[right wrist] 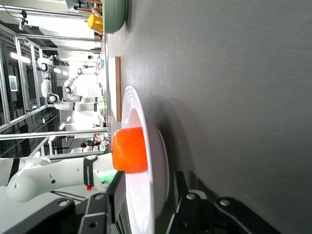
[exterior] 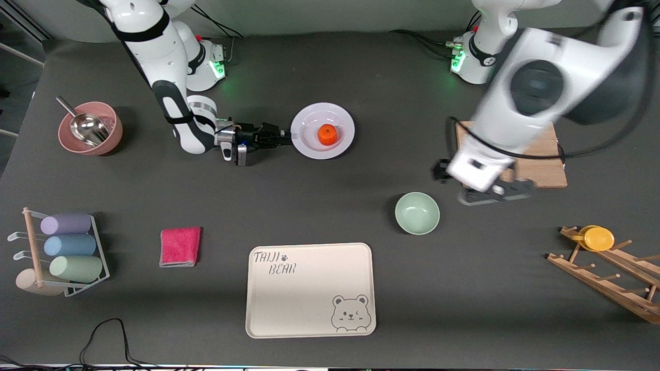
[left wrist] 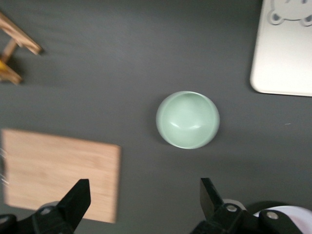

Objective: Place orange and plate with both arms
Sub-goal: 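Grip the plate rim with the right gripper while the left gripper retracts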

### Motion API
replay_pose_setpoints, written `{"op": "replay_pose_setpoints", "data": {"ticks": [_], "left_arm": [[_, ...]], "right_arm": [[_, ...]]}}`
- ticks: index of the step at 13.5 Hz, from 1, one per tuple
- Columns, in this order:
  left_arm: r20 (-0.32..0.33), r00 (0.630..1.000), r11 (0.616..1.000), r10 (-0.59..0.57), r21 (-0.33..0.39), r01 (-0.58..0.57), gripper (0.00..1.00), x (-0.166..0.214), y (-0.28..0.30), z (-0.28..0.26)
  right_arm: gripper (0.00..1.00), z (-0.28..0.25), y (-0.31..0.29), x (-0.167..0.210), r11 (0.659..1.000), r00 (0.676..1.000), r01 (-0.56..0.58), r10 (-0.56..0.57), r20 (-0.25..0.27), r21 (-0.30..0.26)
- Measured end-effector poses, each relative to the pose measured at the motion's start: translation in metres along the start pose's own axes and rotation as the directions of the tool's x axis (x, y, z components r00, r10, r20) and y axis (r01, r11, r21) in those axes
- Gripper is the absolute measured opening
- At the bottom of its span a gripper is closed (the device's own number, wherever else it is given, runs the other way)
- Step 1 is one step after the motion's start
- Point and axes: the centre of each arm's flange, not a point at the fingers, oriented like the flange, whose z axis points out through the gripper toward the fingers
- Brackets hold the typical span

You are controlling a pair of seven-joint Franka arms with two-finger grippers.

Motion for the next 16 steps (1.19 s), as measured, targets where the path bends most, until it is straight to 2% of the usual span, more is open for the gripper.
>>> {"op": "replay_pose_setpoints", "data": {"ticks": [2, 4, 5, 7, 8, 10, 14, 16], "left_arm": [[0.016, 0.999, 0.999, 0.034, -0.023, -0.034, 1.00, 0.022, -0.069, 0.006], [0.023, 0.999, 0.999, 0.032, -0.027, -0.031, 1.00, 0.026, -0.088, 0.010], [0.027, 0.999, 0.999, 0.032, -0.026, -0.032, 1.00, 0.026, -0.088, 0.011], [0.034, 0.999, 0.999, 0.028, -0.024, -0.028, 1.00, 0.025, -0.092, 0.014], [0.034, 0.999, 0.999, 0.026, -0.025, -0.026, 1.00, 0.027, -0.098, 0.016], [0.025, 0.999, 0.999, 0.024, -0.030, -0.023, 1.00, 0.031, -0.116, 0.018], [0.025, 0.999, 0.999, -0.027, -0.033, 0.028, 1.00, 0.036, -0.162, 0.018], [0.018, 0.998, 0.998, -0.057, -0.017, 0.057, 1.00, 0.025, -0.180, -0.003]], "right_arm": [[0.48, 0.011, -0.003, 0.000, 1.000, 1.000, 0.007, -0.007, 0.005, 0.005], [0.48, 0.014, -0.002, 0.001, 1.000, 1.000, 0.010, -0.010, 0.010, 0.007], [0.41, 0.014, -0.003, 0.002, 1.000, 1.000, 0.011, -0.011, 0.010, 0.008], [0.18, 0.016, -0.002, 0.003, 1.000, 1.000, 0.012, -0.012, 0.010, 0.008], [0.18, 0.016, -0.002, 0.004, 1.000, 1.000, 0.013, -0.013, 0.011, 0.009], [0.04, 0.018, -0.003, 0.005, 1.000, 1.000, 0.016, -0.016, 0.011, 0.014], [0.04, 0.019, -0.008, 0.014, 0.999, 1.000, 0.031, -0.031, 0.002, 0.025], [0.04, 0.015, -0.018, 0.030, 0.998, 0.998, 0.051, -0.049, -0.028, 0.042]]}}
